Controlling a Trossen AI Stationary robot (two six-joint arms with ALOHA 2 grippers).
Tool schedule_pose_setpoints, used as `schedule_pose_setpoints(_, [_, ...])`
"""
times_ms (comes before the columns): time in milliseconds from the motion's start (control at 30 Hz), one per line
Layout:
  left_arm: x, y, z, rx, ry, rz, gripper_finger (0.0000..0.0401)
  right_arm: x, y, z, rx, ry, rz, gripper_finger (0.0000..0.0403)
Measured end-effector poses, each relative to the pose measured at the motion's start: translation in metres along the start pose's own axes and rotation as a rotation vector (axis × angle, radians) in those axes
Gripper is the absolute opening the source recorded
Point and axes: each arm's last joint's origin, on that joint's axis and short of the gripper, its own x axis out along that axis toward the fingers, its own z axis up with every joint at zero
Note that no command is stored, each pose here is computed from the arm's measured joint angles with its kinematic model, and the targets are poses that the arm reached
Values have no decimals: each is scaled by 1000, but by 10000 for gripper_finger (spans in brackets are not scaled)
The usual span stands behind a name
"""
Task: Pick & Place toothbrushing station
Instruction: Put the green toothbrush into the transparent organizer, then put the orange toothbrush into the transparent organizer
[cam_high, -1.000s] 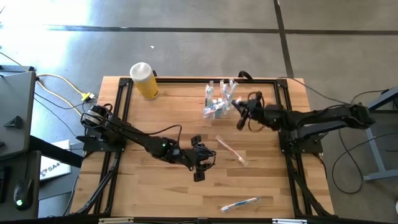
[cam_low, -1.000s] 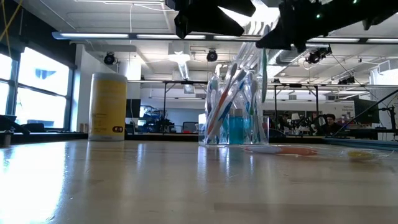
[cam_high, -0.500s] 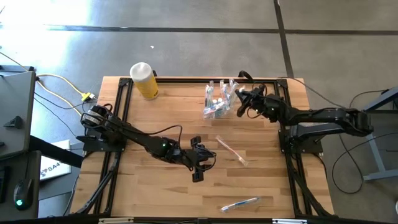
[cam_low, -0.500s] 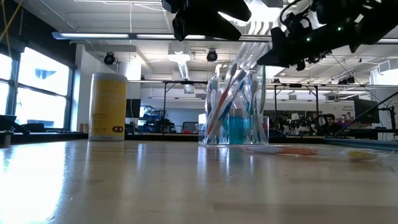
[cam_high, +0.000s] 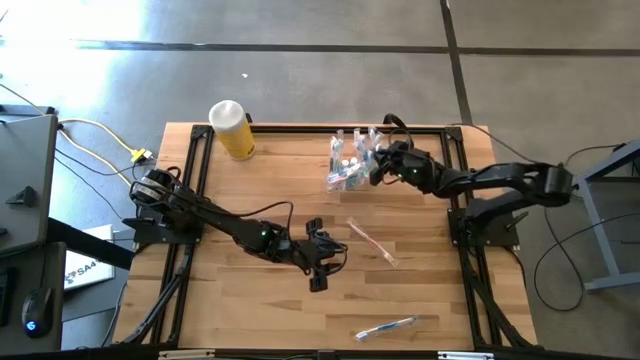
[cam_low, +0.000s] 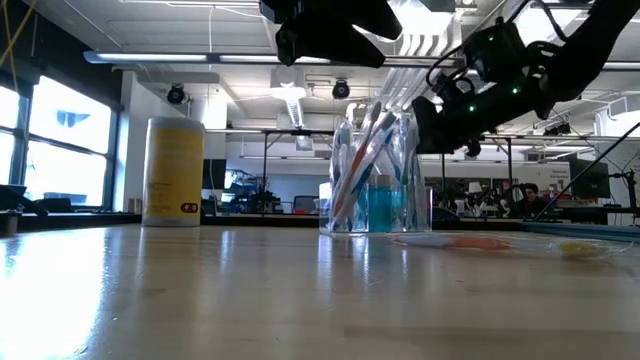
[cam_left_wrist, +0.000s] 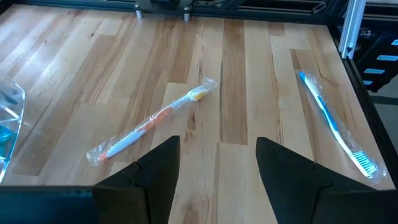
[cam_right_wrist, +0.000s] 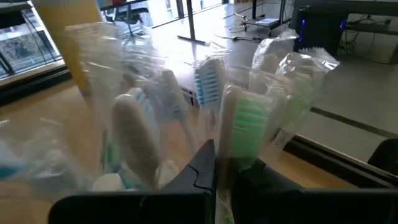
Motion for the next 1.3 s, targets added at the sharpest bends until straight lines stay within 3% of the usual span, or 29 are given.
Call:
schedule_pose_setpoints(233, [0, 0, -1, 40, 14, 5, 207, 11, -7, -9, 56, 48, 2, 25])
schedule_pose_setpoints(700, [0, 1, -1, 62, 14, 7, 207, -8, -8, 0, 56, 107, 56, 182])
schedule_pose_setpoints(867, [0, 1, -1, 92, 14, 7, 207, -27, -11, 12, 85, 109, 69, 210])
schedule_pose_setpoints(967, [0, 1, -1, 149, 14, 7, 207, -40, -10, 19, 95, 120, 182, 212])
schedule_pose_setpoints(1133, [4, 12, 2, 288, 18, 31, 207, -64, -1, 34, 72, 90, 509, 212])
schedule_pose_setpoints(1300, [21, 30, 2, 304, 20, 79, 207, -90, 11, 44, 60, 39, 737, 213])
